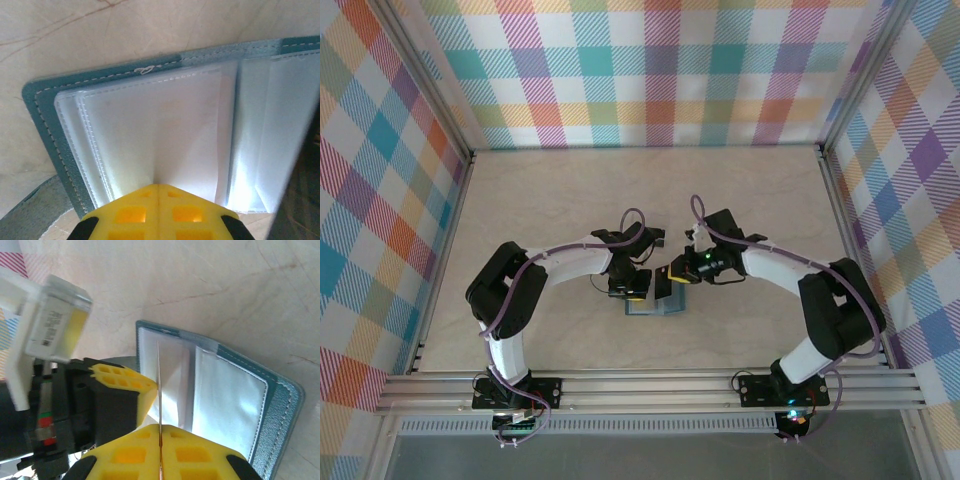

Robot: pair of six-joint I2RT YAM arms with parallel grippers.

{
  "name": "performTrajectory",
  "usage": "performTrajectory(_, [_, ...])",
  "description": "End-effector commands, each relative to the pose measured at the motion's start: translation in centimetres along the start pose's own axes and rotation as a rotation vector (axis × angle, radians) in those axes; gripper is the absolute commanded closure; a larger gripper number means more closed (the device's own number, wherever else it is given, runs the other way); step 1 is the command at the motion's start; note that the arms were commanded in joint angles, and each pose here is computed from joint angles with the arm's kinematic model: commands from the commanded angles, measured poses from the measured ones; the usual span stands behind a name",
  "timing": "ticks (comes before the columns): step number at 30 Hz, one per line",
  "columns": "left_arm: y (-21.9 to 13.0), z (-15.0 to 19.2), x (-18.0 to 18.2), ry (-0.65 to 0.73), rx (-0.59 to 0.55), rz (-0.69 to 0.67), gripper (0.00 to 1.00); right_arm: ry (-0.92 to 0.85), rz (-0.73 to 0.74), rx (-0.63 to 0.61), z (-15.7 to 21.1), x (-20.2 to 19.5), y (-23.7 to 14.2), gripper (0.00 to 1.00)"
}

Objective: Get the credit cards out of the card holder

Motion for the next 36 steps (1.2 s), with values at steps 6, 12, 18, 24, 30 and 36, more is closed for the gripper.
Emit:
performTrajectory(6, [-3.4, -0.2, -0.4, 0.017, -0.066, -0.017, 0.96, -0.127, 0.122, -0.039, -1.5, 2.0, -2.9, 0.92])
performTrajectory(12, [-4.6, -1.1, 0.5, -0.005, -0.102, 0.001, 0.96, -0.348, 0.175, -0.055, -3.3, 3.5, -4.1, 0.92])
performTrajectory(18, [-5.7, -1.9, 2.5, -0.047, -0.138, 0.013, 0.96, -0.674, 0.255, -0.074, -6.2, 5.3, -5.1, 0.93])
performTrajectory(24, [-6.4, -2.6, 5.3, -0.106, -0.168, 0.028, 0.96, -1.036, 0.283, -0.059, -8.9, 6.9, -5.3, 0.95])
performTrajectory(30, [-6.3, -2.8, 7.4, -0.166, -0.186, 0.071, 0.93, -1.212, 0.296, 0.047, -11.5, 7.4, -4.3, 0.95])
performTrajectory(36, [-6.5, -3.0, 8.4, -0.184, -0.19, 0.07, 0.92, -1.312, 0.257, 0.162, -12.6, 7.3, -2.2, 0.96])
Point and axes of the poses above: each hand's point on the last joint's axis, 136 mm out from that joint toward the fingers, its own y axis out along the fingers, its own x axis along the line the jaws close on, z = x × y, the point moved 9 cm from there along -y, back along the fingers, and after that the axes turned 8 degrees about -y, right-handed, at the moved point
